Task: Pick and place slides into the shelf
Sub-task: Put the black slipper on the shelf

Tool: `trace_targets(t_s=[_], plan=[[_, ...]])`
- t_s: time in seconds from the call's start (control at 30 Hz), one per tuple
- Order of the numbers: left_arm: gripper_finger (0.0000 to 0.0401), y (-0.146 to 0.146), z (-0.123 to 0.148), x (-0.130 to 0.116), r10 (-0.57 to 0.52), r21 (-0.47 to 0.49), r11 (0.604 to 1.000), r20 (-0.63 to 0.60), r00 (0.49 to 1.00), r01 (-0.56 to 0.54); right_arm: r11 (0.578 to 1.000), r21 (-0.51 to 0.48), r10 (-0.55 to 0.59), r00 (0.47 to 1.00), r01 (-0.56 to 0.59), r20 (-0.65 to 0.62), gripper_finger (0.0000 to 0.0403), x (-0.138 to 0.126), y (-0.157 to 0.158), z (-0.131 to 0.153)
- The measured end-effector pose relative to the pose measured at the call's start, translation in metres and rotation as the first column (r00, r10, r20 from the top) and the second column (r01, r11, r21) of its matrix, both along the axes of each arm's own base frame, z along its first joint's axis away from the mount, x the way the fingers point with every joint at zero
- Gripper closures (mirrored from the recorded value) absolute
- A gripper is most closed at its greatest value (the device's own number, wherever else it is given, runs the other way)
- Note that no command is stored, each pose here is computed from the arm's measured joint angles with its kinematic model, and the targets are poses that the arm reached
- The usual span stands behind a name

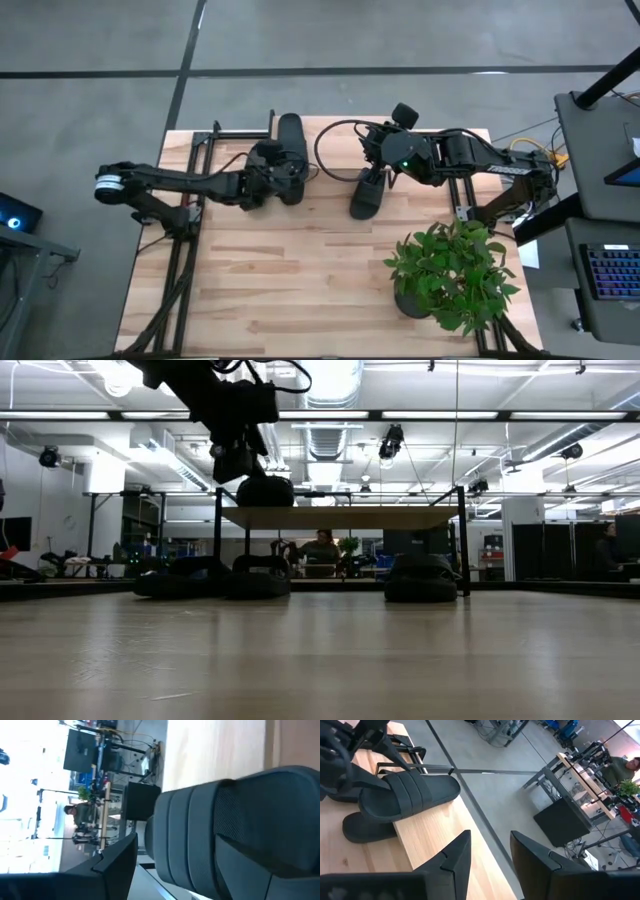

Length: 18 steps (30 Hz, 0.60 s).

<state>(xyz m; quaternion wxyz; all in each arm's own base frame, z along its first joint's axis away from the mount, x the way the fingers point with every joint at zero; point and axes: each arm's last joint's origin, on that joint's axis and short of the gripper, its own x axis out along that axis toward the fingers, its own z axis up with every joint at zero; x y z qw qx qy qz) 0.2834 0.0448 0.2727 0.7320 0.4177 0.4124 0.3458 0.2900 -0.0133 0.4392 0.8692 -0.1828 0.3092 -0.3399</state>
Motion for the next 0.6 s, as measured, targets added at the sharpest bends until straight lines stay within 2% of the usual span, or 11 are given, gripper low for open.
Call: trace_targets(t_s=[0.23,0.43,0.6], plan=[[0.0157,0.004,0.003,-0.001,-0.020,-0.026,0.999,0.003,1.000,0.020,1.000,0.000,-0.001,1.000,0.001,-0.005,0.0278,0.000,0.000,0.000],[0.0157,0.006,-0.009,0.001,-0.037,-0.056,0.998,-0.063,0.997,0.034,1.000,0.000,-0.001,1.000,0.001,-0.007,0.0282,0.000,0.000,0.000],[0.0157,0.009,-0.010,0.003,-0.030,-0.056,0.998,-0.061,0.998,0.027,1.000,0.000,-0.001,1.000,0.001,-0.007,0.0277,0.000,0.000,-0.001]])
